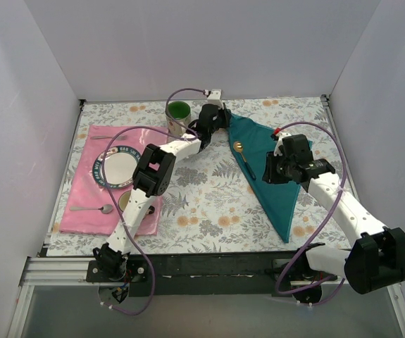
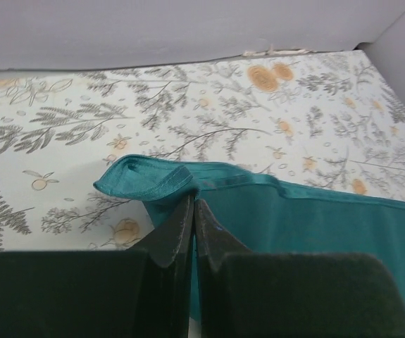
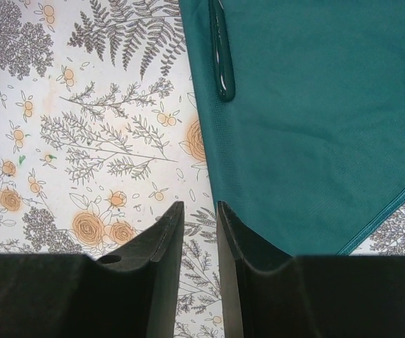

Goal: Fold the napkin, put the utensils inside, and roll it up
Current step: Fold the napkin

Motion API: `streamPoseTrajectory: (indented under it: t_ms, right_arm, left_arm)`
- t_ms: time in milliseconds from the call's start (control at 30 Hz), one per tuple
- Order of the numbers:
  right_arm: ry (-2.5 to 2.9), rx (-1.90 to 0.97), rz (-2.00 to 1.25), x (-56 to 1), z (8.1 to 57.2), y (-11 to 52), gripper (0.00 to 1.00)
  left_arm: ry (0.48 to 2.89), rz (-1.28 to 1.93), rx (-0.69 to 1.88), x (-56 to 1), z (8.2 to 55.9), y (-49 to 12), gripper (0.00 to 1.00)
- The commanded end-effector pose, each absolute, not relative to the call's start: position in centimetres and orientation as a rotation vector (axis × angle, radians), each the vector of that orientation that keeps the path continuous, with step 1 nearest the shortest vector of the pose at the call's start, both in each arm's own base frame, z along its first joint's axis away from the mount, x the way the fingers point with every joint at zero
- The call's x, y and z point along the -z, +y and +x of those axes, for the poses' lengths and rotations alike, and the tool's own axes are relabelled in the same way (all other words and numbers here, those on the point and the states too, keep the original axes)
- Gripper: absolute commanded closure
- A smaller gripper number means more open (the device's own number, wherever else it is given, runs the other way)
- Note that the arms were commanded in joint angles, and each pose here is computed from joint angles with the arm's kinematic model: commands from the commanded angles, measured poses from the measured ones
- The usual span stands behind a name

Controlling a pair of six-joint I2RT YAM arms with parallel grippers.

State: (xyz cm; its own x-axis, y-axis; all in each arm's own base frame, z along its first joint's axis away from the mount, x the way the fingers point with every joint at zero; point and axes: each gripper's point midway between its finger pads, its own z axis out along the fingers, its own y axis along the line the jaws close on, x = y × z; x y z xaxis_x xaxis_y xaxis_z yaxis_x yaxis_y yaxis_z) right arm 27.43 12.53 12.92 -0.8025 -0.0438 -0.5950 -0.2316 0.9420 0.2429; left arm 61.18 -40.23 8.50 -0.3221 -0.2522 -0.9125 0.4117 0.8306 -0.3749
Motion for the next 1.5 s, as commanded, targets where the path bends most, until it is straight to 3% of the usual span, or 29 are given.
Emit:
streamPoseTrajectory:
  t_ms: [0, 733, 1467]
  right_arm:
    - [2.458, -0.402, -0.179, -13.6, 27.0, 12.2, 0.67]
    - [2.389, -0.471, 0.015, -15.2, 27.0, 11.9, 0.65]
    - [2.385, -0.446, 0.104, -14.9, 27.1, 9.4, 0.64]
  left_arm:
    - [1.616, 0.163, 0.69, -20.0, 59.5, -41.0, 1.0]
    - [1.764, 0.347, 0.898, -19.7, 46.1, -47.4, 1.0]
    - [1.916, 0.451, 0.994, -14.7, 39.1, -49.0, 1.0]
